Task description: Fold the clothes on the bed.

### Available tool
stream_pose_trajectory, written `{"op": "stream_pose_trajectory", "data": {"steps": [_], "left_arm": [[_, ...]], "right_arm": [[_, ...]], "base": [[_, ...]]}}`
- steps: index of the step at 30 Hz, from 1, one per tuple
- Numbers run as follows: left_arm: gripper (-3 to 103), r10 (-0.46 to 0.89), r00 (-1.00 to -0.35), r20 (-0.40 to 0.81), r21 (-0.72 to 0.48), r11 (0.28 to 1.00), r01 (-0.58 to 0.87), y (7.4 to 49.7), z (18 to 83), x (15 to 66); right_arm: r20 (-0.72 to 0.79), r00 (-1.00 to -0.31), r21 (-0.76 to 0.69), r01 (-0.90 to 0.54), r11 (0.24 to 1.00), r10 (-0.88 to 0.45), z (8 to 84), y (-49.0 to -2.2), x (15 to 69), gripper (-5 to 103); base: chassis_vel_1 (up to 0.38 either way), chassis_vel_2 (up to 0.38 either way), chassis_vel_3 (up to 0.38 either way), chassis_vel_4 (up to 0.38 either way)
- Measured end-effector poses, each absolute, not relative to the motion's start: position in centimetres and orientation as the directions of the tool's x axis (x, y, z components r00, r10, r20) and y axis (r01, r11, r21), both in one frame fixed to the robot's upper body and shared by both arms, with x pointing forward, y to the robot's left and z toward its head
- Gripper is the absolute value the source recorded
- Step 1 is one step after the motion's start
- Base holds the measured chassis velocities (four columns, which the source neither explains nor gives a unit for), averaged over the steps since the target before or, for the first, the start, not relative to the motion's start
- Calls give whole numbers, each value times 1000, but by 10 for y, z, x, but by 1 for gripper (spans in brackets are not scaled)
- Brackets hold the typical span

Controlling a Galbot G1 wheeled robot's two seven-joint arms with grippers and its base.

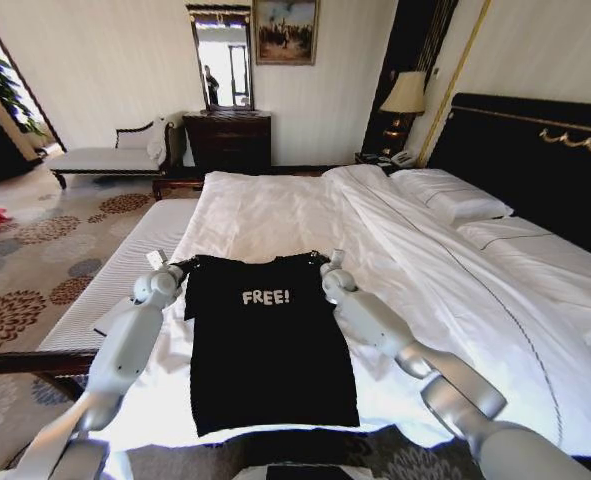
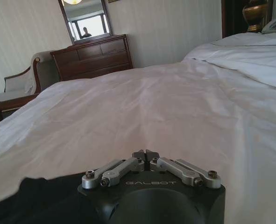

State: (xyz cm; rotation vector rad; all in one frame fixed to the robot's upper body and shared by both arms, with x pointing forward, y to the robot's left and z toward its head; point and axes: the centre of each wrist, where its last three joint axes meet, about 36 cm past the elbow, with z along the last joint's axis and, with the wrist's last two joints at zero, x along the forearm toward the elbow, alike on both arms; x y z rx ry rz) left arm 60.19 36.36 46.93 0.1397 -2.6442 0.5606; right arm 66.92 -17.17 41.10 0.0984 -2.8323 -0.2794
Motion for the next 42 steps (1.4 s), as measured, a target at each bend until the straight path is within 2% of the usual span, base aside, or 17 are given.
{"op": "stream_pose_trajectory", "data": {"steps": [17, 18, 20, 22, 25, 28, 29, 30, 32, 35, 36, 39, 40, 41, 42], "left_arm": [[0, -65, -886, 459, -371, 892, -258, 373, 433, 603], [-2, -63, -891, 449, -380, 890, -254, 373, 435, 601], [6, -64, -906, 419, -400, 883, -247, 377, 443, 594], [6, -60, -914, 401, -411, 880, -238, 380, 449, 590], [23, -60, -932, 358, -440, 870, -225, 392, 463, 575], [28, -82, -934, 347, -448, 861, -242, 403, 468, 566], [39, -103, -935, 339, -462, 848, -261, 415, 472, 556], [44, -113, -937, 331, -475, 838, -269, 422, 477, 548], [44, -120, -938, 325, -483, 832, -273, 426, 480, 543], [60, -127, -952, 278, -548, 793, -266, 448, 508, 500], [60, -127, -952, 278, -548, 793, -266, 448, 508, 500], [71, -50, -980, 191, -580, 800, -154, 430, 550, 471], [71, -50, -980, 191, -580, 800, -154, 430, 550, 471], [77, -16, -987, 162, -585, 803, -109, 419, 562, 466], [82, 41, -994, 105, -592, 805, -29, 402, 583, 455]], "right_arm": [[263, -964, 146, 6, 989, -33, 395, -180, 678, 1], [253, -967, 151, 1, 988, -38, 397, -180, 675, -3], [235, -971, 164, -7, 986, -46, 401, -183, 670, 7], [226, -973, 174, -11, 985, -51, 404, -184, 667, 7], [202, -978, 197, -12, 980, -52, 412, -187, 658, 22], [205, -978, 215, 17, 976, -28, 414, -191, 654, 28], [217, -976, 253, 47, 966, -9, 418, -195, 647, 38], [230, -973, 286, 65, 956, -3, 423, -199, 641, 44], [239, -971, 306, 74, 949, -2, 427, -202, 637, 44], [315, -949, 370, 115, 922, -8, 456, -238, 600, 60], [315, -949, 370, 115, 922, -8, 456, -238, 600, 60], [438, -899, 402, 170, 900, -26, 476, -276, 557, 77], [438, -899, 402, 170, 900, -26, 476, -276, 557, 77], [466, -885, 407, 190, 893, -24, 479, -285, 547, 77], [504, -864, 410, 221, 885, -17, 478, -296, 535, 82]], "base": [[0, 0, 0, 0], [0, 0, 0, 0], [0, 0, 0, 0], [0, 0, 0, 0], [0, 0, 0, 0], [0, 0, 0, 0], [0, 0, 0, 0], [0, 0, 0, 0], [0, 0, 0, 0], [0, 0, 0, 0], [0, 0, 0, 0], [0, 0, 0, 0], [0, 0, 0, 0], [0, 0, 0, 0], [0, 0, 0, 0]]}}
